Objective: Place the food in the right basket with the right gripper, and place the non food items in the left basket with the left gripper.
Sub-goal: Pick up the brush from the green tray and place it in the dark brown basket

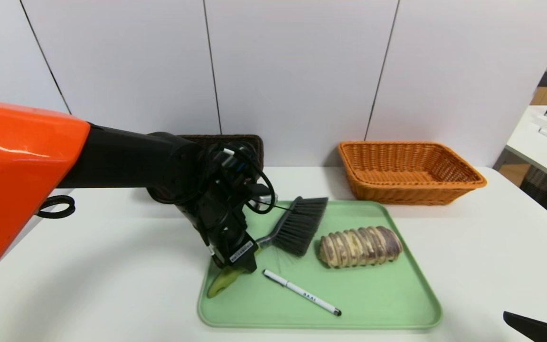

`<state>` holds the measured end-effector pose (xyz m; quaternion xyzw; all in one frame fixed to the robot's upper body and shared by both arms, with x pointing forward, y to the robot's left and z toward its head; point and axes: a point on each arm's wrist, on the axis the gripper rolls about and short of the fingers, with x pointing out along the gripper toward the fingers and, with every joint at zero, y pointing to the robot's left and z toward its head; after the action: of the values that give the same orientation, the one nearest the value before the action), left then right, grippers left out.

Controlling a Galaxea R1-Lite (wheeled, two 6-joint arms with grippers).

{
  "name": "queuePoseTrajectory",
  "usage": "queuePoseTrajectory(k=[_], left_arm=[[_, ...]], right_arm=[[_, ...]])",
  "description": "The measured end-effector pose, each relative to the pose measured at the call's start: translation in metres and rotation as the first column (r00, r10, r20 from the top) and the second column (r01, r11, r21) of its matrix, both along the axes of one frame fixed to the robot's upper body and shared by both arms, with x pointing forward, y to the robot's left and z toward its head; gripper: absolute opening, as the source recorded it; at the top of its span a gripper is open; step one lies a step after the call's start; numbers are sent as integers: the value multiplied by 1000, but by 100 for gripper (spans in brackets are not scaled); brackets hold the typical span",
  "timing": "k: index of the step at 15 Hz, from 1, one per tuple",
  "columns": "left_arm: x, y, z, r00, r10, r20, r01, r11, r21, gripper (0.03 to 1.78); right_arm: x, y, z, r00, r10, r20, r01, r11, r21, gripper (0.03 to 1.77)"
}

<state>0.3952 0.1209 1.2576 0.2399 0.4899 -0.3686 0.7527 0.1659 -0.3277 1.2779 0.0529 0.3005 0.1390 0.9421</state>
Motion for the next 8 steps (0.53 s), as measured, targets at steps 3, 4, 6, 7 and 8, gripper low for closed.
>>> queuePoseTrajectory(k=[3,4,6,7,8], left_arm=[[0,0,0,1000,-3,0,3,1000,0,73],[0,0,0,1000,-3,0,3,1000,-1,44],[0,0,0,1000,-3,-1,3,1000,-2,44],[0,0,1,1000,-1,-1,1,1000,-3,44],[-1,0,1,1000,0,-1,0,1000,-3,44]], right_arm=[[0,0,0,1000,0,3,0,1000,0,171],[0,0,1,1000,0,4,0,1000,0,171],[0,0,1,1000,0,3,0,1000,0,171],[0,0,1,1000,0,3,0,1000,0,171],[0,0,1,1000,0,3,0,1000,0,171]])
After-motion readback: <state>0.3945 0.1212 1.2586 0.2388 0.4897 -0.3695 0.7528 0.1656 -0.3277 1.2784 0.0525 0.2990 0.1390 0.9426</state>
